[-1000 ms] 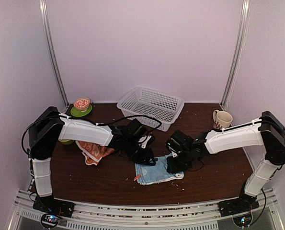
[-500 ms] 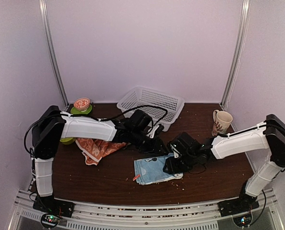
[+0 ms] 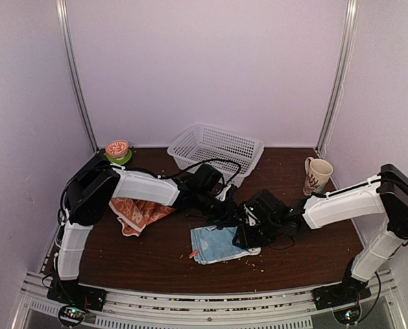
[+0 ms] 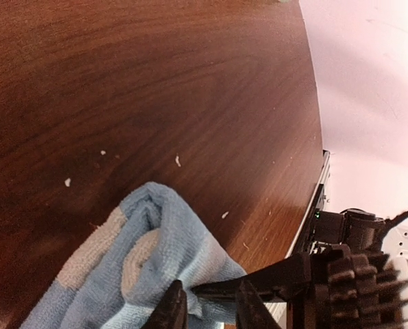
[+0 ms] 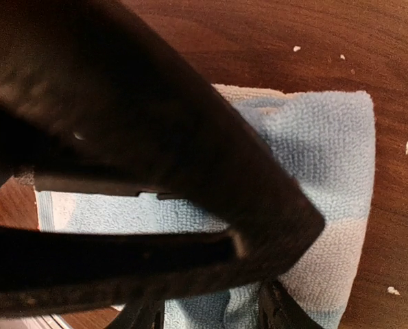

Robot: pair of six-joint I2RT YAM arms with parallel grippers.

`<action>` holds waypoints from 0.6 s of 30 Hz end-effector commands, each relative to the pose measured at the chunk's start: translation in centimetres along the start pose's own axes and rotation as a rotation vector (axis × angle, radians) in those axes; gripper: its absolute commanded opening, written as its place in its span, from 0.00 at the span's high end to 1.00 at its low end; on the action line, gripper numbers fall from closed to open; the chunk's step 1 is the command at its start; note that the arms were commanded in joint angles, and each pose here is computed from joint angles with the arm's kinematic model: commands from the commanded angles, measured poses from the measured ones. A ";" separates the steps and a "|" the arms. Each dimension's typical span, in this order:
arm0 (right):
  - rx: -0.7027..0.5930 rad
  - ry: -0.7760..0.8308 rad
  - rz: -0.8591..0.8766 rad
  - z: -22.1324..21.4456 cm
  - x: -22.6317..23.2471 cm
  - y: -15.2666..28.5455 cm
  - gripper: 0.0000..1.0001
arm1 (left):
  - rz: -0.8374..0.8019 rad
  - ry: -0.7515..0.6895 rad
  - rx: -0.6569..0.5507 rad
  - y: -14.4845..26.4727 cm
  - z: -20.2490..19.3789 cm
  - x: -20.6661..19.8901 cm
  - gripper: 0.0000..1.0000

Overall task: Roll the towels
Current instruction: Roll the towel at the center of the board.

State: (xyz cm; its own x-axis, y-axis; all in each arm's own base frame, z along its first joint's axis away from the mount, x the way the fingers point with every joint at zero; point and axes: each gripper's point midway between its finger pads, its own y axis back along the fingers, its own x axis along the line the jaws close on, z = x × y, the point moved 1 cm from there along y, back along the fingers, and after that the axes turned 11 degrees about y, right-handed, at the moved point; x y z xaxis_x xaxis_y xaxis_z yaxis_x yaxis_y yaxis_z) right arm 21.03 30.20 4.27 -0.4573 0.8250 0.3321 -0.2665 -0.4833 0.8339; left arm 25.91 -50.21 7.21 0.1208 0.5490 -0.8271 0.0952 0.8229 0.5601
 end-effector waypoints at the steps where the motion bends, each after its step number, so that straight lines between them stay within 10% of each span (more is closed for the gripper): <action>1: 0.073 0.014 -0.030 -2.2 -1.1 -0.4 0.51 | -0.037 0.032 -0.014 -0.5 1.4 0.1 0.75; 18: -0.090 -0.081 0.062 1.0 -1.7 6.7 0.32 | 0.048 0.070 -0.033 -1.2 2.2 3.5 0.81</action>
State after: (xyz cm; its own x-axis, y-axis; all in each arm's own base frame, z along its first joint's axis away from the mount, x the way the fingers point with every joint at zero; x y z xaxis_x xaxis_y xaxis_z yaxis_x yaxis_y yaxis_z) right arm 20.35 28.19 10.05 -0.4885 0.7898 0.3708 -0.2937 -0.5490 0.7825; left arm 27.32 -49.53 4.51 0.0454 0.5839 -0.8105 0.0896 0.8057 0.5855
